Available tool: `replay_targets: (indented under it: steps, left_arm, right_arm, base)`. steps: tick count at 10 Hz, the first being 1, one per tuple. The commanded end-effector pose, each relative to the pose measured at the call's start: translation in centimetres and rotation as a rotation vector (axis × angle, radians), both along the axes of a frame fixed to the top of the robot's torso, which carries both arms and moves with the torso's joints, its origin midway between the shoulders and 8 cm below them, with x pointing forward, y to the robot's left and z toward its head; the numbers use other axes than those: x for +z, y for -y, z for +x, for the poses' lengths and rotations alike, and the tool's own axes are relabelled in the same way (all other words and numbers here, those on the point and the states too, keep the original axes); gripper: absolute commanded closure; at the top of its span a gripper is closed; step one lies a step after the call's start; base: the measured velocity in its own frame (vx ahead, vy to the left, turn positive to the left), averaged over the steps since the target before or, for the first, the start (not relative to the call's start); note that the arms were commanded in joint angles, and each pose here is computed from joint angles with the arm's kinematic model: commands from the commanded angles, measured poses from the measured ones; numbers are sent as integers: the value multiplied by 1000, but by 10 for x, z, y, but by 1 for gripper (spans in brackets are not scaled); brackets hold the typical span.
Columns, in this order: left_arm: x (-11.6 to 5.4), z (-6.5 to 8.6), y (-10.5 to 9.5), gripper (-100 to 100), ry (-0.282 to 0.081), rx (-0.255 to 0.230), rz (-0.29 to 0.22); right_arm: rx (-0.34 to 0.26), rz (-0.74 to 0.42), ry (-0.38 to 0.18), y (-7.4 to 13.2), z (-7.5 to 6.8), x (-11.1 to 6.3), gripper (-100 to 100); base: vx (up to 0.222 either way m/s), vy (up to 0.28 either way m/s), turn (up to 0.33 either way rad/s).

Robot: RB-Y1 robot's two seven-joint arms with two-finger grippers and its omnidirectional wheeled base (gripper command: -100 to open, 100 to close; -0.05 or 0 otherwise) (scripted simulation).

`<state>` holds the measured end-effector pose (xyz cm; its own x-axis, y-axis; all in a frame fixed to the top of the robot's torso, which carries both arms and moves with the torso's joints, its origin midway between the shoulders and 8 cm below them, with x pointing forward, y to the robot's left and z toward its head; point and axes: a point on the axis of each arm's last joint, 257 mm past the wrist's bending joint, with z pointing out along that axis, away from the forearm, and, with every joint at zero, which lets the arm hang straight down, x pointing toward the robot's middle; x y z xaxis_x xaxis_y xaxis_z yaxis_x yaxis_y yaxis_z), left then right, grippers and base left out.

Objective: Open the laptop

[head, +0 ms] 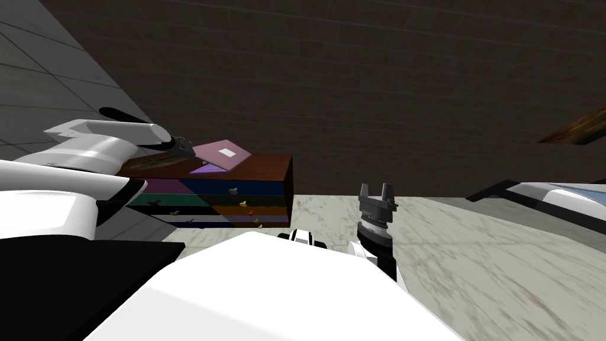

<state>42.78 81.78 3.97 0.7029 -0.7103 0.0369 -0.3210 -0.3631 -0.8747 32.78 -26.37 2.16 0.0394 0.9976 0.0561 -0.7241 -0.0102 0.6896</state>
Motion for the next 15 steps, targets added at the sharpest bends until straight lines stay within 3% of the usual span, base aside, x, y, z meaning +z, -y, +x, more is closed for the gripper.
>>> replay_targets:
  steps: [1,3,8,12,14,15]
  left_arm:
    - [-11,20,19,-100,-6,-61,0]
    - [-13,25,24,-100,-6,-77,-1]
    - [-33,69,71,-100,-6,-212,-7]
    - [-35,73,73,-100,-7,-221,-6]
    - [-8,62,72,-100,-6,-220,-7]
    - [-8,62,72,-100,-6,-220,-7]
  right_arm:
    - [0,0,0,0,0,0,0]
    - [0,0,0,0,0,0,0]
    - [0,0,0,0,0,0,0]
    - [0,0,0,0,0,0,0]
    - [0,0,0,0,0,0,0]
    - [0,0,0,0,0,0,0]
  base:
    - [-121,84,-82]
    - [-103,58,-63]
    - [-137,72,-90]
    - [-59,32,-23]
    - [36,-1,3]
    - [41,-1,3]
